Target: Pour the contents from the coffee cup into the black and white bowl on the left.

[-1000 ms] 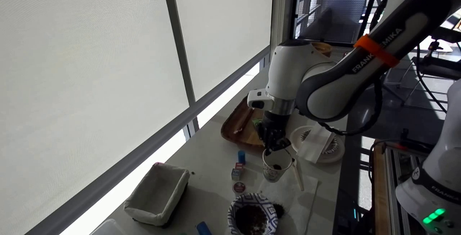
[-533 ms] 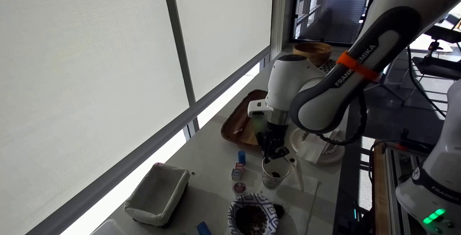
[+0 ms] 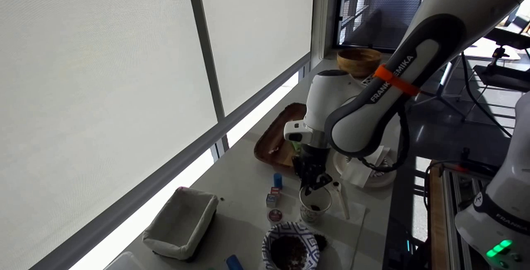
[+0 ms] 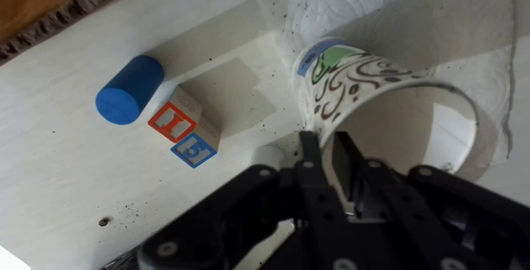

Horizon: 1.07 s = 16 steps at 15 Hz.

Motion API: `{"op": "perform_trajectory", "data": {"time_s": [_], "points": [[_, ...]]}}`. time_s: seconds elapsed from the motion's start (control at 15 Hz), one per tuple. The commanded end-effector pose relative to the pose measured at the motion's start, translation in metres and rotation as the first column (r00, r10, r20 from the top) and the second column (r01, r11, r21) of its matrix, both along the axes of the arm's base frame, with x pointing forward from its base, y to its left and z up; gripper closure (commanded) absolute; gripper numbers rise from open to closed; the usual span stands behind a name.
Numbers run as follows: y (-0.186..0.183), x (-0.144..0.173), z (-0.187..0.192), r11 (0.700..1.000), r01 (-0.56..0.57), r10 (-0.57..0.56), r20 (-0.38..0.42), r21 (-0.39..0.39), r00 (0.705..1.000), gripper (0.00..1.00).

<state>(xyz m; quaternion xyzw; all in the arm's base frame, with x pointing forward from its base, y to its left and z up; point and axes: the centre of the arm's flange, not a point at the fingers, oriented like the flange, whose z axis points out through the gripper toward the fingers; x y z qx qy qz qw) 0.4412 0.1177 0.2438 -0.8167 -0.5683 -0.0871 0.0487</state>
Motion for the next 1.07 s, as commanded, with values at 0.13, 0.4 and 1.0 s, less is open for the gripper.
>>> {"op": "perform_trajectory", "data": {"time_s": [0.13,0.4,1.0], "points": [[-0.006,0.004,-0.008,1.0,-0.006,0.005,0.006,0.01,1.0,0.34],[-0.014,0.004,0.008,0.999,0.036,-0.037,0.022,0.031,0.999,0.06],[-0.006,0.006,0.095,0.988,0.098,-0.096,-0.027,0.115,0.995,0.0]]}}
